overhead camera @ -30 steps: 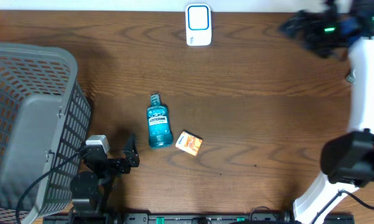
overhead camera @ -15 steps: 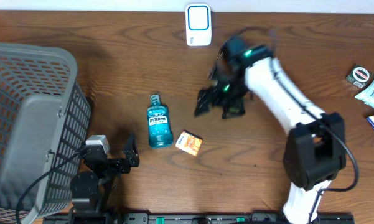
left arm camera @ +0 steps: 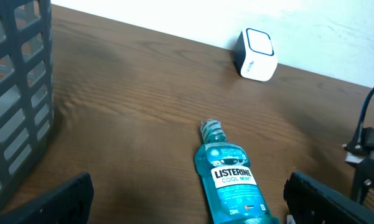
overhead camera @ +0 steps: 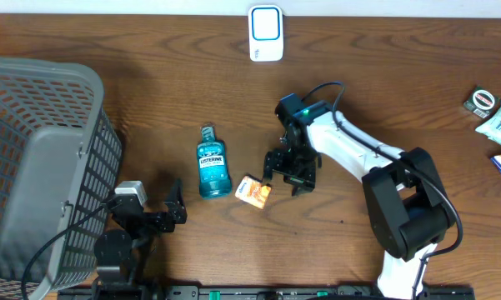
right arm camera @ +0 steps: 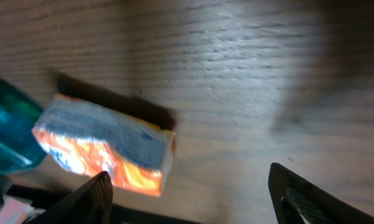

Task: Scan the item barcode
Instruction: 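Move the right gripper to the orange-white tissue pack and grasp it, then lift the tissue pack and hold it under the scanner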

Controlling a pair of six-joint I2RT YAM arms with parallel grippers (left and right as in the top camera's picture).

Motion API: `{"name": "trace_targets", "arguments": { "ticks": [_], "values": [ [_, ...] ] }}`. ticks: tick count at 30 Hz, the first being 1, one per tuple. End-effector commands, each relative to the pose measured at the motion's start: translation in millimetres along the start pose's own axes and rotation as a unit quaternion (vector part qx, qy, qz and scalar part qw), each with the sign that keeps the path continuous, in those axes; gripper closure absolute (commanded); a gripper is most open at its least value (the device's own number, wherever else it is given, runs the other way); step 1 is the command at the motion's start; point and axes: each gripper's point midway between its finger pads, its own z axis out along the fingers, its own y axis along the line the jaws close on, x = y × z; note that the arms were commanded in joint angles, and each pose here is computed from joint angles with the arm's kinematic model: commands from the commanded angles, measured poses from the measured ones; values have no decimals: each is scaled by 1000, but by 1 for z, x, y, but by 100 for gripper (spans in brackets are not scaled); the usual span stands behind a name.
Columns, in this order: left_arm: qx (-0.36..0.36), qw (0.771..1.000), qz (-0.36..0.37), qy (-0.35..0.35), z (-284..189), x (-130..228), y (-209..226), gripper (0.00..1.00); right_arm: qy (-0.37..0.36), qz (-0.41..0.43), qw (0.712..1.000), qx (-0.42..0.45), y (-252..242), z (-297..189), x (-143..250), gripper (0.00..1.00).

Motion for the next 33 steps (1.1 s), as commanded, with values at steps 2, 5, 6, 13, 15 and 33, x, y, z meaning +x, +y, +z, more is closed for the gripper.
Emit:
{"name": "trace_targets", "arguments": {
  "ticks": [2,5,6,13,15,33],
  "values": [
    [-2,1000,-1,19,2,12,3,2,-4,17,1000,0,5,13,4,26],
    [-2,1000,-1,19,2,12,3,2,-18,-3,1000,-11,14,20,2,28],
    [-2,1000,-1,19,2,12,3,2,-25,-7,1000,-15,17,23,0,29],
    [-2,1000,-1,19,2,12,3,2,-67,29,997,17,9,36,-6,84],
    [-2,1000,-1,19,2,12,3,2,-65,27,997,20,9,38,-4,99],
    [-2,1000,-1,19,2,12,3,2,184,-43,939,-288,24,-62,48,99]
  ]
}}
